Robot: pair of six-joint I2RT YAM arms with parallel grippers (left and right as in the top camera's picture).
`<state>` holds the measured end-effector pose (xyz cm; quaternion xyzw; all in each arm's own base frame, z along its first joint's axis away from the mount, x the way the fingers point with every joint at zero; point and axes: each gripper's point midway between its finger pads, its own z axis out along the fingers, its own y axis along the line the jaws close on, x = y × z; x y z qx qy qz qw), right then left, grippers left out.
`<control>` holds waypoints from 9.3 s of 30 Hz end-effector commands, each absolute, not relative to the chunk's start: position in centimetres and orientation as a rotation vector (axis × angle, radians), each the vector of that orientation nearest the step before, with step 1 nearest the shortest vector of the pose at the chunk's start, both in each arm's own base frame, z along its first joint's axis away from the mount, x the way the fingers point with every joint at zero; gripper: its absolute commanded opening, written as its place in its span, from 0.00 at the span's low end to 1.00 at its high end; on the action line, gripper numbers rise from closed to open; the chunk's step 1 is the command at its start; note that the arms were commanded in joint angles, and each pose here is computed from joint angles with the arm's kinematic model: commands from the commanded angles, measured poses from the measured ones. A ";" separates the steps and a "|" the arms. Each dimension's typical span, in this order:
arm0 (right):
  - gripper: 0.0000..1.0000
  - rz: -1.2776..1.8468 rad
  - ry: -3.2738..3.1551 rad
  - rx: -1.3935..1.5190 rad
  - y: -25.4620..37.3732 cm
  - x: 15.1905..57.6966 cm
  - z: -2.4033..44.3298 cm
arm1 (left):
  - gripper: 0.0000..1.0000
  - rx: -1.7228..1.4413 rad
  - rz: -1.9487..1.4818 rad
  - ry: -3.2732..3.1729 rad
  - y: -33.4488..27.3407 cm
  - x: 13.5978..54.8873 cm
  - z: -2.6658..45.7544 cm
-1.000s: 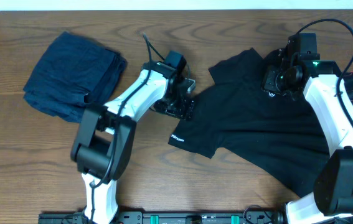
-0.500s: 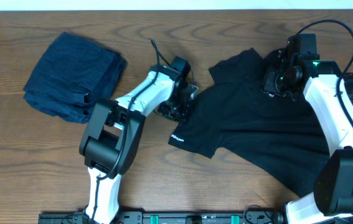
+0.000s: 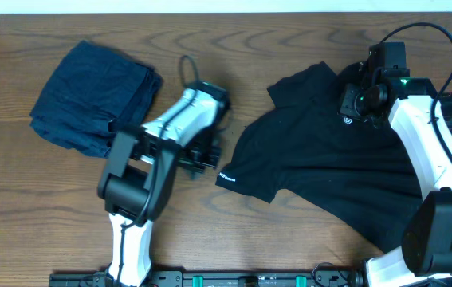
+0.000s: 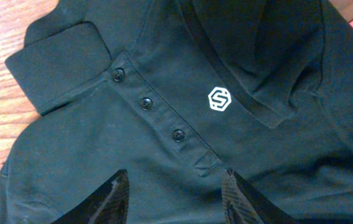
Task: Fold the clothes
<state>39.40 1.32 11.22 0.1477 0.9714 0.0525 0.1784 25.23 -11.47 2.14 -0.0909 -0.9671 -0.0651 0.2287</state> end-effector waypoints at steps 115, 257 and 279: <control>0.64 0.454 2.712 0.168 3.0 43.0 9.2 | 0.64 0.531 0.226 -3.083 -1.6 23.5 12.9; 0.32 0.018 2.935 0.859 -2.7 24.8 -0.7 | 0.39 0.108 0.236 -3.403 -5.5 33.1 10.7; 0.31 0.136 2.909 0.830 -3.7 24.8 0.7 | 0.39 0.108 0.234 -3.395 -5.5 32.9 10.6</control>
